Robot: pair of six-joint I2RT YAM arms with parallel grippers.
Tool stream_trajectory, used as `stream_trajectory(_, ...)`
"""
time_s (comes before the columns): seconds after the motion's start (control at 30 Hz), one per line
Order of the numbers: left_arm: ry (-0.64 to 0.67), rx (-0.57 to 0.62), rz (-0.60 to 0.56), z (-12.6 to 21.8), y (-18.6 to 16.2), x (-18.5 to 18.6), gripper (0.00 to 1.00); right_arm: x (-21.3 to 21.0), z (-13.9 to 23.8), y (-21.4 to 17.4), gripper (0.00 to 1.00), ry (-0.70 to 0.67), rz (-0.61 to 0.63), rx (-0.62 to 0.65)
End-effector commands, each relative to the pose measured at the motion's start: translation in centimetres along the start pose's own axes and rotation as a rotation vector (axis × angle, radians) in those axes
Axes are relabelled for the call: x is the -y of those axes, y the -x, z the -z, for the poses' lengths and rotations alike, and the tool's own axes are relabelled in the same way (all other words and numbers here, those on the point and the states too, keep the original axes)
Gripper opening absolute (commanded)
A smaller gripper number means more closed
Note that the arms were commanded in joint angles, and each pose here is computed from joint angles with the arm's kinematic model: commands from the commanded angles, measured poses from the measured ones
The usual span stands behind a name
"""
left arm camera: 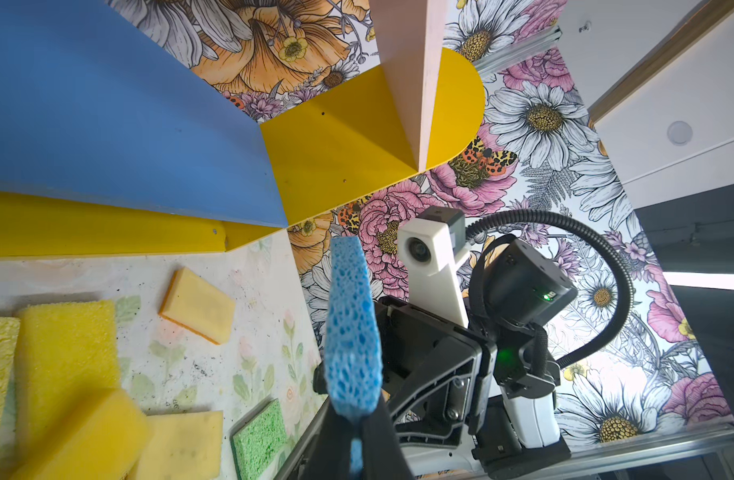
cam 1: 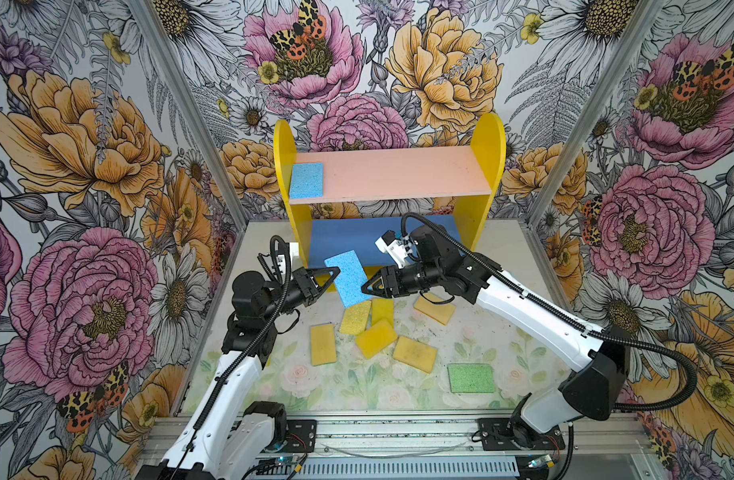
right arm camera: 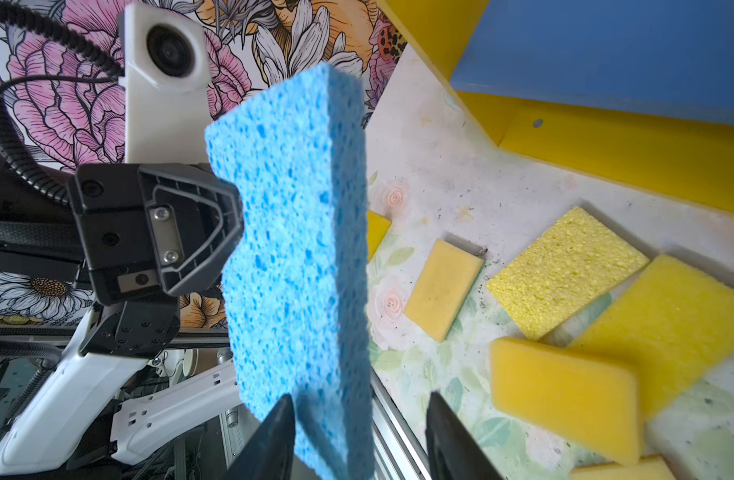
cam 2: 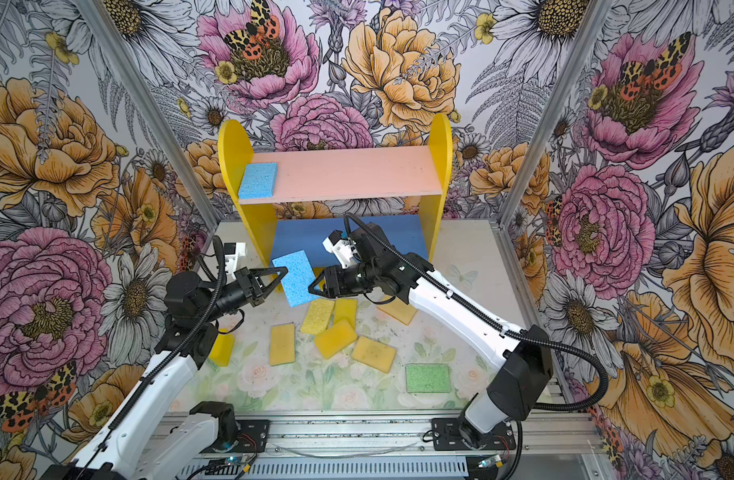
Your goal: Place and organize the cleaning sponges onto the shelf
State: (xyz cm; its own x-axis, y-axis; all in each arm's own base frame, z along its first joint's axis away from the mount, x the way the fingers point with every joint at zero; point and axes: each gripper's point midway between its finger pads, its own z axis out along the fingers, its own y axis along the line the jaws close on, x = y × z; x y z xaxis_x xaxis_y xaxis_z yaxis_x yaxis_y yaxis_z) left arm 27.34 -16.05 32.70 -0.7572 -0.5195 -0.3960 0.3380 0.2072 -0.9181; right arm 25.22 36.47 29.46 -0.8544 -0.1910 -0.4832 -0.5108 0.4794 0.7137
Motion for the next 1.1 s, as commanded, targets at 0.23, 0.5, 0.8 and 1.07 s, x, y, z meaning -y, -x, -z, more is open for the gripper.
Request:
stream_trajectory(0.23, -0.05, -0.002, -0.037, 0.5, 0.7, 1.8, 0.0, -2.1, 0.2, 1.0, 0.37, 0.071, 0.037, 0.032)
stream_trajectory(0.5, -0.044, 0.016, -0.037, 0.9, 1.4, 1.7, 0.0, -3.1, 0.1, 0.8, 0.39, 0.125, 0.038, 0.028)
stream_trajectory(0.8, -0.035, 0.04, -0.036, 1.5, 2.2, 1.5, 0.0, -3.7, -0.2, 0.5, 0.3, 0.153, 0.037, 0.02)
stream_trajectory(1.07, -0.057, 0.046, -0.033, 1.5, 2.5, 2.1, 0.0, -2.8, -0.9, 0.1, 0.4, 0.139, 0.019, 0.002)
